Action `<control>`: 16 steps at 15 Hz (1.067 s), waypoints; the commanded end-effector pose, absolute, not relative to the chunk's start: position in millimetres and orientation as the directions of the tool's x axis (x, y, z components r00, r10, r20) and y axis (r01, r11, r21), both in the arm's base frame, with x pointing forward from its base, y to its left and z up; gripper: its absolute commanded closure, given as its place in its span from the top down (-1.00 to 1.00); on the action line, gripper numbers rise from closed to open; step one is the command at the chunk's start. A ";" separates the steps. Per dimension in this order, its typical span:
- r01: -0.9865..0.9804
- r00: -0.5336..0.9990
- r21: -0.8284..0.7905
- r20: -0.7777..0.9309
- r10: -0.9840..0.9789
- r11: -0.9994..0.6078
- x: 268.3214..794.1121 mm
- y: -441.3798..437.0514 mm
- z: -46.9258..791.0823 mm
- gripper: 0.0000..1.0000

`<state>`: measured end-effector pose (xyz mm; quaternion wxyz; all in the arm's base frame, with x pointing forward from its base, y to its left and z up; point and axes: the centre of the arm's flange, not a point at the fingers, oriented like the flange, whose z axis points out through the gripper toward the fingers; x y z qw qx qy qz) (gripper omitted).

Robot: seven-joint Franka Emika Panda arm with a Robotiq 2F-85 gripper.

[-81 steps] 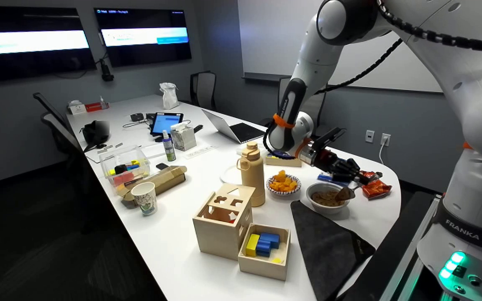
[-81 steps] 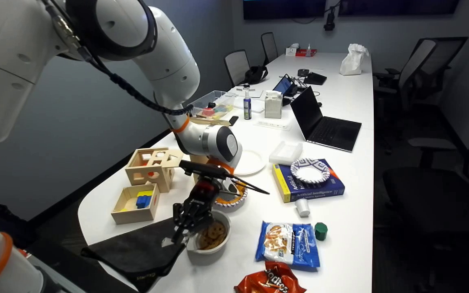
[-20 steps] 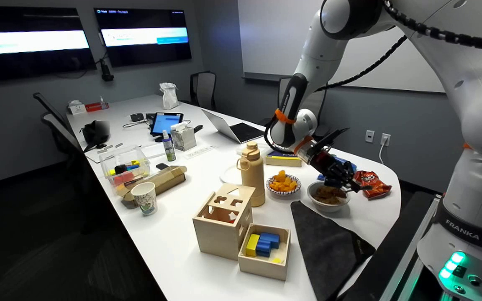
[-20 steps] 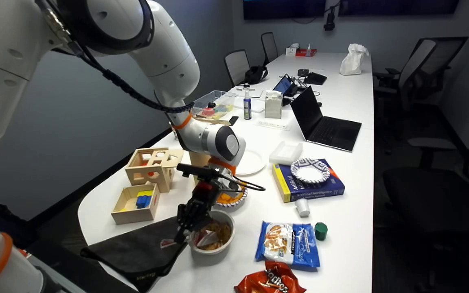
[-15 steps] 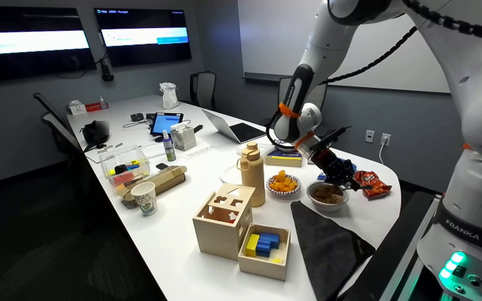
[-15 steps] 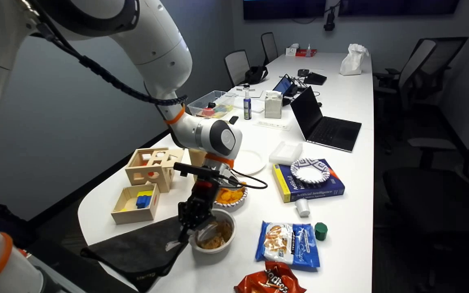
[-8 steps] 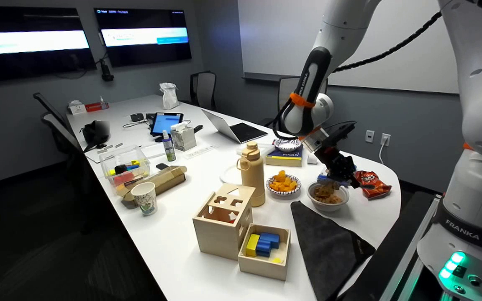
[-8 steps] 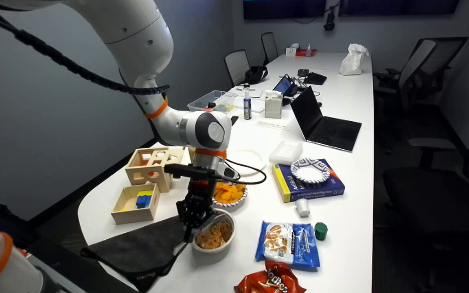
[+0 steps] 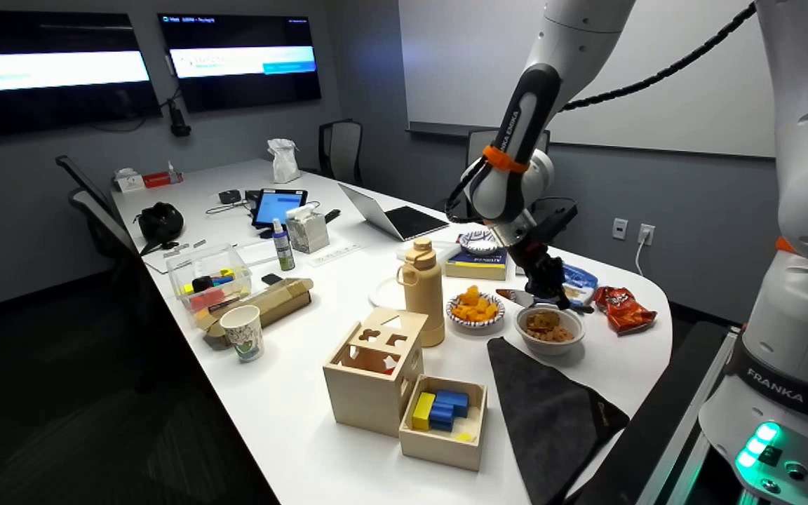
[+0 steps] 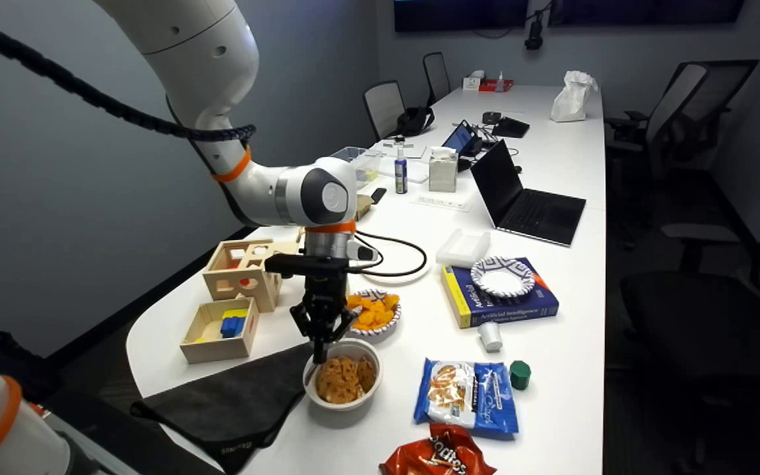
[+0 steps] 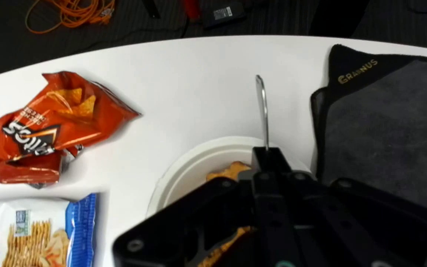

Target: Stir inside the white bowl with the kitchen utensil

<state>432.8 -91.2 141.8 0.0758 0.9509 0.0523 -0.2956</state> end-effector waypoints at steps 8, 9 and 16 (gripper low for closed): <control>0.298 0.820 0.022 -0.517 0.245 -0.954 498.9 -89.3 122.7 -0.98; 0.307 0.817 0.014 -0.517 0.256 -0.952 503.8 -91.5 117.6 -0.98; 0.343 0.801 -0.020 -0.516 0.304 -0.939 525.5 -97.5 91.3 -0.98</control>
